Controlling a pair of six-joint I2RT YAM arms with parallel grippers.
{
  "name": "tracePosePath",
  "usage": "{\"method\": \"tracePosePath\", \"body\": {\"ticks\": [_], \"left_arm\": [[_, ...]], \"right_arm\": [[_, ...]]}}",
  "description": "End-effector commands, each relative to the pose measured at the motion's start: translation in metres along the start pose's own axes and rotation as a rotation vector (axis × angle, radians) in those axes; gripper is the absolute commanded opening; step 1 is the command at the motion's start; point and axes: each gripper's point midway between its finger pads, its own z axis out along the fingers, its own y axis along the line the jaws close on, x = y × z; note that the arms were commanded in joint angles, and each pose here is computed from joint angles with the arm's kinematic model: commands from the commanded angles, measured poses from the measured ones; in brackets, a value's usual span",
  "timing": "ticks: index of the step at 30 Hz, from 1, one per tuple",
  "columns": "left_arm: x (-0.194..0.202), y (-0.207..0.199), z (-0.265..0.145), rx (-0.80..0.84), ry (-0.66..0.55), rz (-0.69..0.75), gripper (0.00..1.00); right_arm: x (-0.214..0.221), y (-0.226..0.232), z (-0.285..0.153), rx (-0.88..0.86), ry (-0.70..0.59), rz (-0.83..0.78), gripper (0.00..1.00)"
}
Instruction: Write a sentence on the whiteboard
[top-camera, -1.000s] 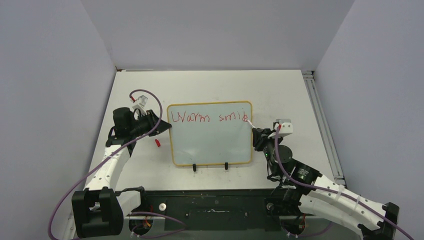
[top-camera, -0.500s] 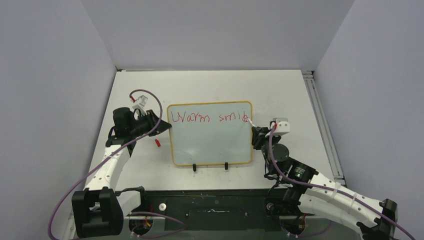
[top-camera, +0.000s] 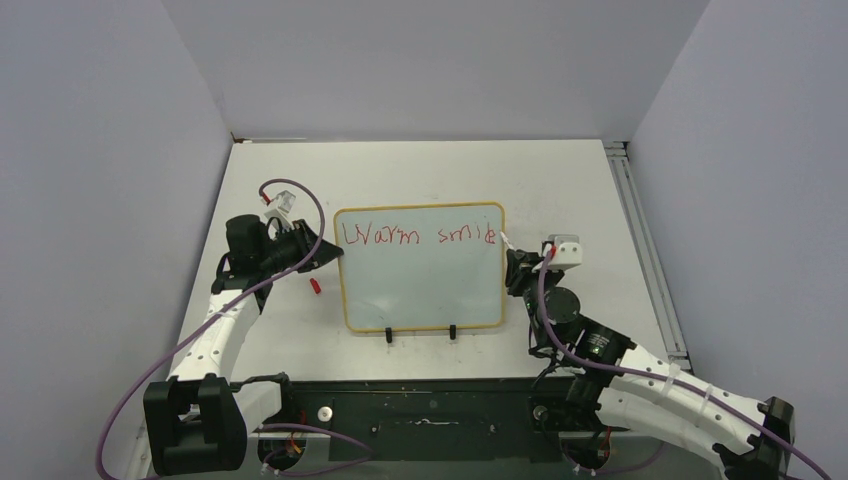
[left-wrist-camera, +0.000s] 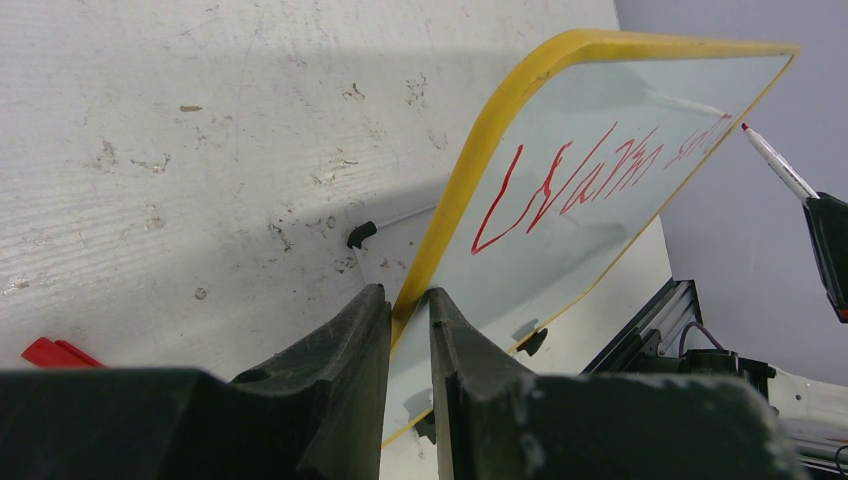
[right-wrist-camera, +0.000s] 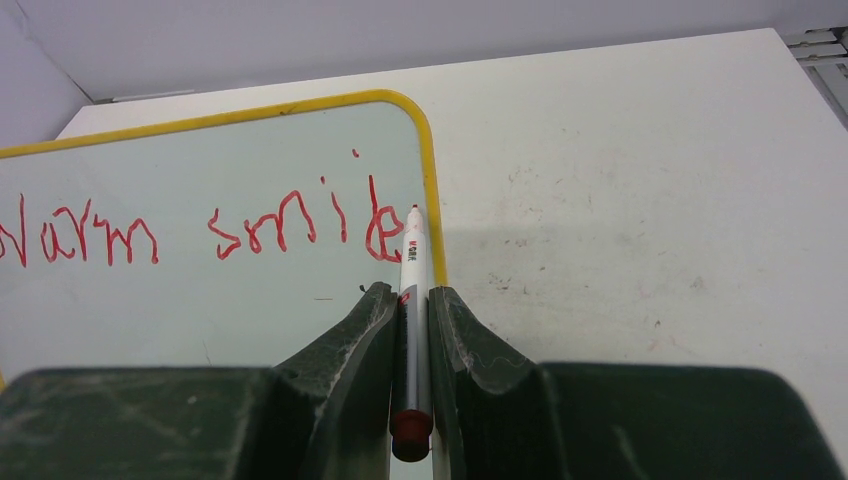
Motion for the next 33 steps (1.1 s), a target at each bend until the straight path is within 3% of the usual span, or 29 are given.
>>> {"method": "tracePosePath", "body": {"ticks": [1, 33], "left_arm": [[-0.019, -0.015, -0.003, 0.032, -0.037, 0.055, 0.19], [-0.019, -0.017, -0.004, 0.034, -0.040, 0.059, 0.19]], "right_arm": [[-0.019, 0.005, 0.004, 0.009, -0.043, 0.023, 0.05], [0.012, -0.002, -0.003, 0.006, 0.043, 0.036, 0.05]]}}
